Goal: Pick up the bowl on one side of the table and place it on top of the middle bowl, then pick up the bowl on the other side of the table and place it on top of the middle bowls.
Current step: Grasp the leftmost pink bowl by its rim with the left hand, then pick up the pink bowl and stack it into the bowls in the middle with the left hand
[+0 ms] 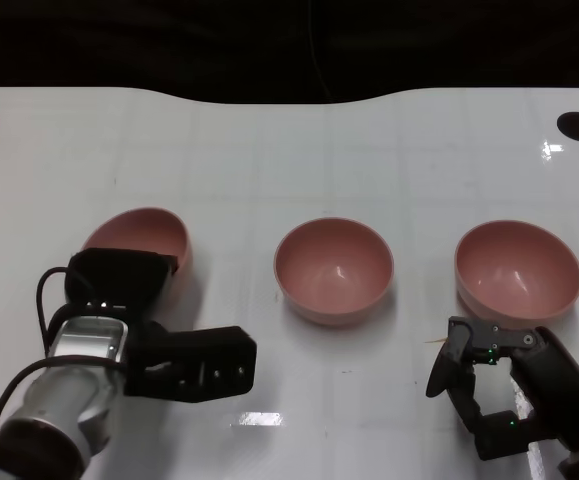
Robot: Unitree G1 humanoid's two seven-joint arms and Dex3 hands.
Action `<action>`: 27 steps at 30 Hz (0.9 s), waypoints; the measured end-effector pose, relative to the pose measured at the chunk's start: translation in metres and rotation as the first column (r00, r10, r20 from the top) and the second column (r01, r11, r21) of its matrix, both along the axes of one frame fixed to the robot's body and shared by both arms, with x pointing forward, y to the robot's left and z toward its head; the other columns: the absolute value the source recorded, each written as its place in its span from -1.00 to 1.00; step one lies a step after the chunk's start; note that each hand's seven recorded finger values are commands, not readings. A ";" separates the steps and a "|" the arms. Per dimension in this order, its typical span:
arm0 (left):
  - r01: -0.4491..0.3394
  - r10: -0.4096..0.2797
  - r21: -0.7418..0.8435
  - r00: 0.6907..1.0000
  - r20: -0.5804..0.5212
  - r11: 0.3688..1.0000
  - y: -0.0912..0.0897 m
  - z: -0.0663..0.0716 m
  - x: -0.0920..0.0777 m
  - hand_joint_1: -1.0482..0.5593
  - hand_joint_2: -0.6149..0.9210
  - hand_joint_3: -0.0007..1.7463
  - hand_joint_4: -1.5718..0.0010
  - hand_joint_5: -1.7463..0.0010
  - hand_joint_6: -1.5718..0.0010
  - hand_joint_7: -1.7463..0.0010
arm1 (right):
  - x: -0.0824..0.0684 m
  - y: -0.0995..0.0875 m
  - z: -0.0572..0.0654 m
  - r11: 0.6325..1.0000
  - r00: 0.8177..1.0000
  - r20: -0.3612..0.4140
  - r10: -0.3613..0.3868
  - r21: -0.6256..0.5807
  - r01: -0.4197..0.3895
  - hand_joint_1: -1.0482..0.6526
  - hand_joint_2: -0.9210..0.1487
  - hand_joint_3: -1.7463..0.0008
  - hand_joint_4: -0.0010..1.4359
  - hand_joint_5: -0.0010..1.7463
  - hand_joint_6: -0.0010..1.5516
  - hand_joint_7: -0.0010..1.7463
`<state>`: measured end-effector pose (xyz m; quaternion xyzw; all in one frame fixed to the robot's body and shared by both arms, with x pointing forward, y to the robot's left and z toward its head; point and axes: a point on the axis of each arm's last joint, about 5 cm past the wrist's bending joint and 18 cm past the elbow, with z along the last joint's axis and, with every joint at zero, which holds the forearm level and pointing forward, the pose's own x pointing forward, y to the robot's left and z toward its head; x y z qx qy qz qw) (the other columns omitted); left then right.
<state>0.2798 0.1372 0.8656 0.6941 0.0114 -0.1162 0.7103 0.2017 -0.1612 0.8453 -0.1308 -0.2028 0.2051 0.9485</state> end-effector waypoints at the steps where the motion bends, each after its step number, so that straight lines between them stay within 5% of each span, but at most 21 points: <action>1: 0.019 -0.019 -0.021 1.000 0.023 1.000 0.003 -0.002 0.000 -0.07 1.00 -0.75 -0.03 -0.77 -0.44 0.89 | 0.000 0.000 0.000 1.000 1.000 -0.002 -0.001 0.001 0.001 0.11 0.12 -0.64 0.20 0.98 0.12 0.51; 5: 0.041 -0.037 -0.054 0.997 0.066 0.998 0.007 -0.005 0.001 -0.04 1.00 -0.62 0.00 -0.83 -0.50 0.89 | 0.000 0.002 -0.001 1.000 1.000 -0.010 -0.004 0.005 0.004 0.11 0.12 -0.65 0.20 0.96 0.12 0.51; 19: 0.056 -0.049 -0.068 0.993 0.105 0.996 0.011 -0.003 0.003 0.00 1.00 -0.63 0.00 -1.00 -0.52 0.79 | 0.001 0.004 -0.002 1.000 1.000 -0.028 -0.012 0.011 0.012 0.11 0.14 -0.68 0.21 0.96 0.13 0.52; 27: 0.099 -0.078 -0.088 0.973 0.216 0.991 0.006 0.016 0.009 -0.06 1.00 -0.84 -0.06 -1.00 -0.39 0.84 | 0.001 0.003 -0.001 1.000 1.000 -0.026 -0.012 0.012 0.012 0.11 0.15 -0.66 0.22 0.95 0.13 0.50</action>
